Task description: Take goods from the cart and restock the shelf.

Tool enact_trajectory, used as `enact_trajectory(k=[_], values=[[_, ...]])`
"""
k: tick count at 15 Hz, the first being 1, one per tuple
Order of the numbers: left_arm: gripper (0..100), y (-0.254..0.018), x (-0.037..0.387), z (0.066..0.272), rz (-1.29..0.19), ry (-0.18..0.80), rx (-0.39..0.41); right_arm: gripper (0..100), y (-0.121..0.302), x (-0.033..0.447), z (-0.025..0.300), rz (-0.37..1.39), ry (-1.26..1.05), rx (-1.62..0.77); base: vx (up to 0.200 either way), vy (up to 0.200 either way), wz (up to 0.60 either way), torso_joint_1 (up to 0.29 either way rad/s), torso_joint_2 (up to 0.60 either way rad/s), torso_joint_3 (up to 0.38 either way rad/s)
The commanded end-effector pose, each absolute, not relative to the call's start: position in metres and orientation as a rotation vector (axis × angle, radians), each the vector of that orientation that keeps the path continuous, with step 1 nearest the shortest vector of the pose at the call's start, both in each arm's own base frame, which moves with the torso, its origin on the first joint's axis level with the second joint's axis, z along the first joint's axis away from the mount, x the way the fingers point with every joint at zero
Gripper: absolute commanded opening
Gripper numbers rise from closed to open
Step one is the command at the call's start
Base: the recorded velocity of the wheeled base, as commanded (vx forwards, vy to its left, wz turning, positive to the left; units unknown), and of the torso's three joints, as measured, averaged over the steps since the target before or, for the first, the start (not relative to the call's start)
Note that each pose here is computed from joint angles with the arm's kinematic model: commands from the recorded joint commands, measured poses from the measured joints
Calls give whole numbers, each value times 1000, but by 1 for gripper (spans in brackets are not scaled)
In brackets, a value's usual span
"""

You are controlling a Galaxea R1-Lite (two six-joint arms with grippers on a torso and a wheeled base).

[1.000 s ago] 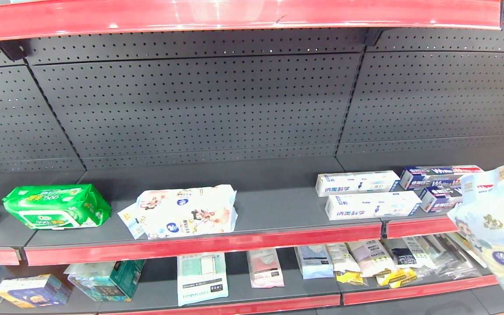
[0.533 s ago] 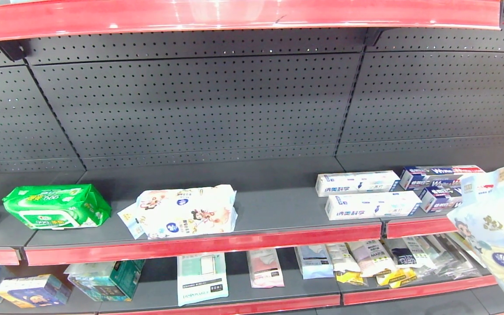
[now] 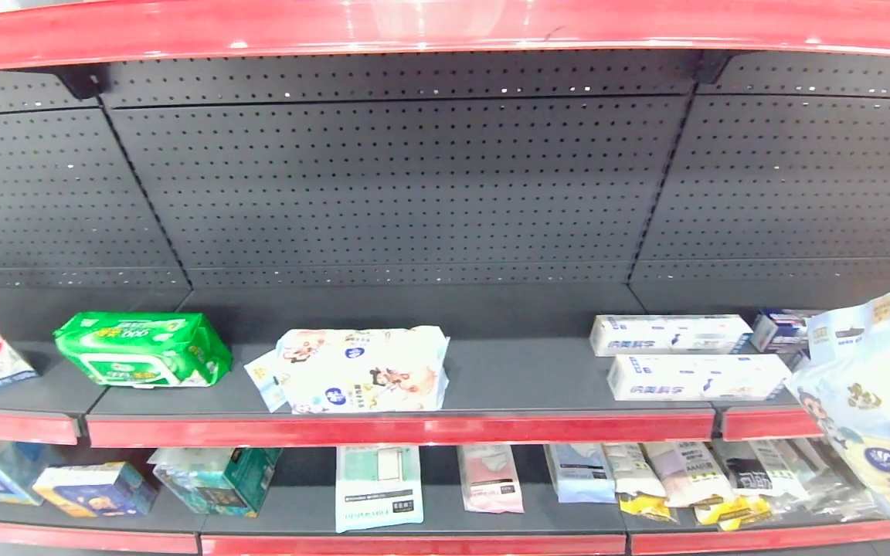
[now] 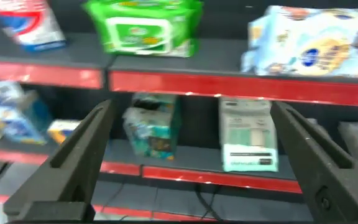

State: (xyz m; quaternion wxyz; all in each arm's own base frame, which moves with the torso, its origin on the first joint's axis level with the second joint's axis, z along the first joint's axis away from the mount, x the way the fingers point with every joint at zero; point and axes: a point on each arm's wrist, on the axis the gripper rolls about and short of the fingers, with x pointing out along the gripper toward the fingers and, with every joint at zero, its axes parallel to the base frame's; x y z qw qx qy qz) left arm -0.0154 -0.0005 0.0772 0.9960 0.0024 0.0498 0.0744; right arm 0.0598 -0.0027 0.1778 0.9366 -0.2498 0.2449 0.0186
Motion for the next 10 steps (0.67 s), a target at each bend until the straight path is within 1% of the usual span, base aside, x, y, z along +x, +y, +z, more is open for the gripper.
enact_trajectory(k=[1, 4, 10], values=[[100, 0, -15, 77, 150, 102, 5, 0, -3, 60, 178, 36, 502, -511, 0, 0, 600, 7, 2, -2], [100, 0, -15, 77, 150, 100, 5, 0, -3, 60, 177, 37, 506, -511, 0, 0, 600, 3, 4, 2], [100, 0, -15, 77, 150, 102, 5, 0, -3, 61, 180, 34, 494, -512, 0, 0, 0, 0, 0, 0]])
